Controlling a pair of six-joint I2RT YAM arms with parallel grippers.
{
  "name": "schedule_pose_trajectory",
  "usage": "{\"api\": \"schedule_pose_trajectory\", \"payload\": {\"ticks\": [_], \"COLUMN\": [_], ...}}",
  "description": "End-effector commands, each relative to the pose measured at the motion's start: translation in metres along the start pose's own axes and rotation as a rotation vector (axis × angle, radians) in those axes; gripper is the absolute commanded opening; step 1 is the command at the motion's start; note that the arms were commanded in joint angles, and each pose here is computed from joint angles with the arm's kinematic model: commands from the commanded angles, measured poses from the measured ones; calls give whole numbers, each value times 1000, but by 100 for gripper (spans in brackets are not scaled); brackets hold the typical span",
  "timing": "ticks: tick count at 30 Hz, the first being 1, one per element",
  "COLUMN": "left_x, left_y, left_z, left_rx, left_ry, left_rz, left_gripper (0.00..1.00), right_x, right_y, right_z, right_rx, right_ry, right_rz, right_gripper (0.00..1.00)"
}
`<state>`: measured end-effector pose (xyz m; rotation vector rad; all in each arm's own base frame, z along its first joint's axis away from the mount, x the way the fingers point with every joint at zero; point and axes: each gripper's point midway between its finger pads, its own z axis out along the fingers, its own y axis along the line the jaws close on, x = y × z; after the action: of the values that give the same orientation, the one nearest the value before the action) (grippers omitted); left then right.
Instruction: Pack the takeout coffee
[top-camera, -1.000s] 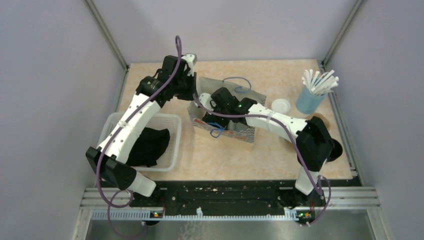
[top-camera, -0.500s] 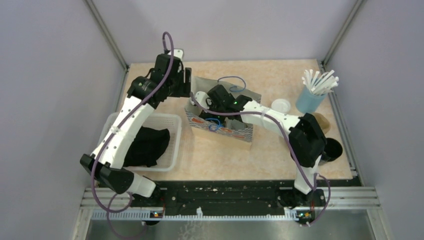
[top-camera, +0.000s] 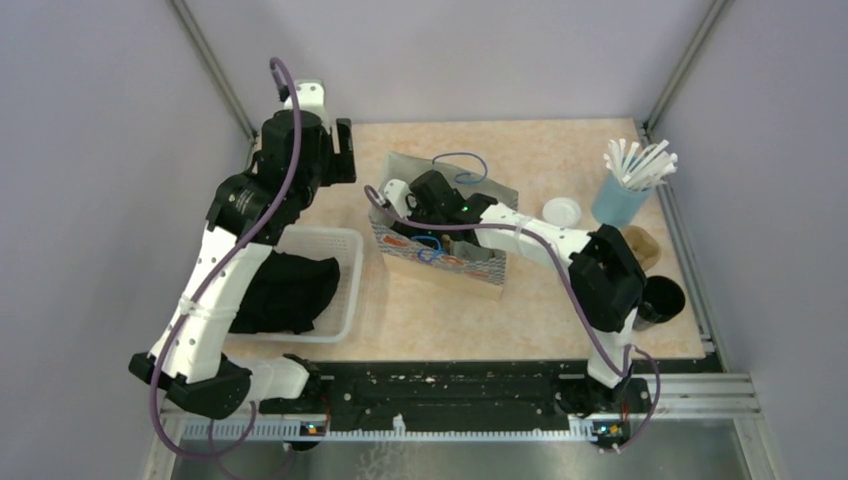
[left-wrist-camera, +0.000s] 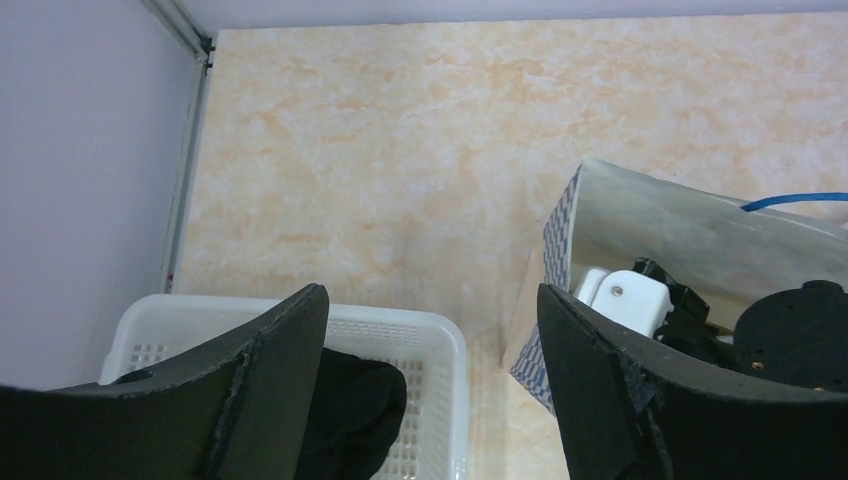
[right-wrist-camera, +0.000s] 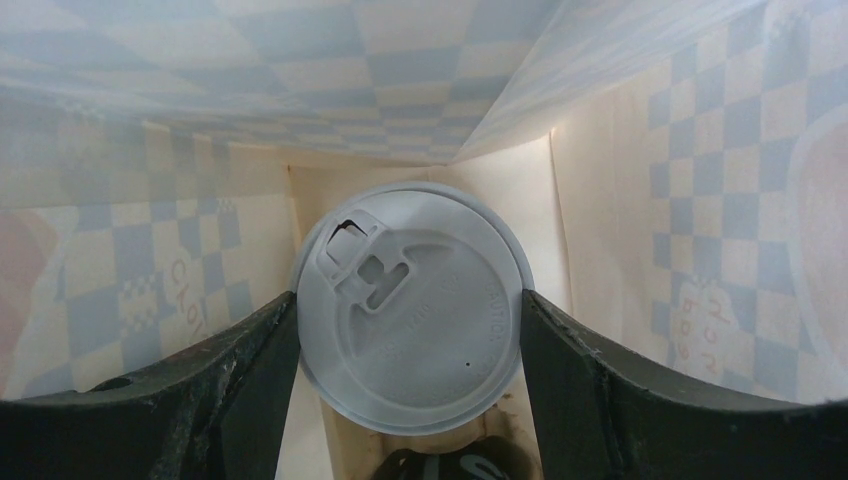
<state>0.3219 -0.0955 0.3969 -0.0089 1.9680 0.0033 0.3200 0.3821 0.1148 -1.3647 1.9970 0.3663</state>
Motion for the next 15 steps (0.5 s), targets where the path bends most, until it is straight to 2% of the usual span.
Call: {"api": "schedule_pose_trajectory", "payload": {"ticks": [1,7,9,12,15], "left_x": [-8,-4,-5,-6,-5], "left_y": [13,15,12,8,6], "left_z": [-3,-4,-4,-6,-10], "left_rx": [-48,-43,-29,-6,13], "left_ry": [-63,-70,-75,-75,-78], "left_rz": [13,16,14,3,-24], "left_gripper": [83,84,84,82,82], "right_x": [166,143,119,60,37], "right_y": [47,40,34,15,7], "right_z": [6,0,1,0,-2], "right_rx": [-112,-80,-69,-15,17], "right_ry": [535,456,401,294,233], "right_rz": [63,63,65,95,120], "right_gripper": [62,62,65,69,75]}}
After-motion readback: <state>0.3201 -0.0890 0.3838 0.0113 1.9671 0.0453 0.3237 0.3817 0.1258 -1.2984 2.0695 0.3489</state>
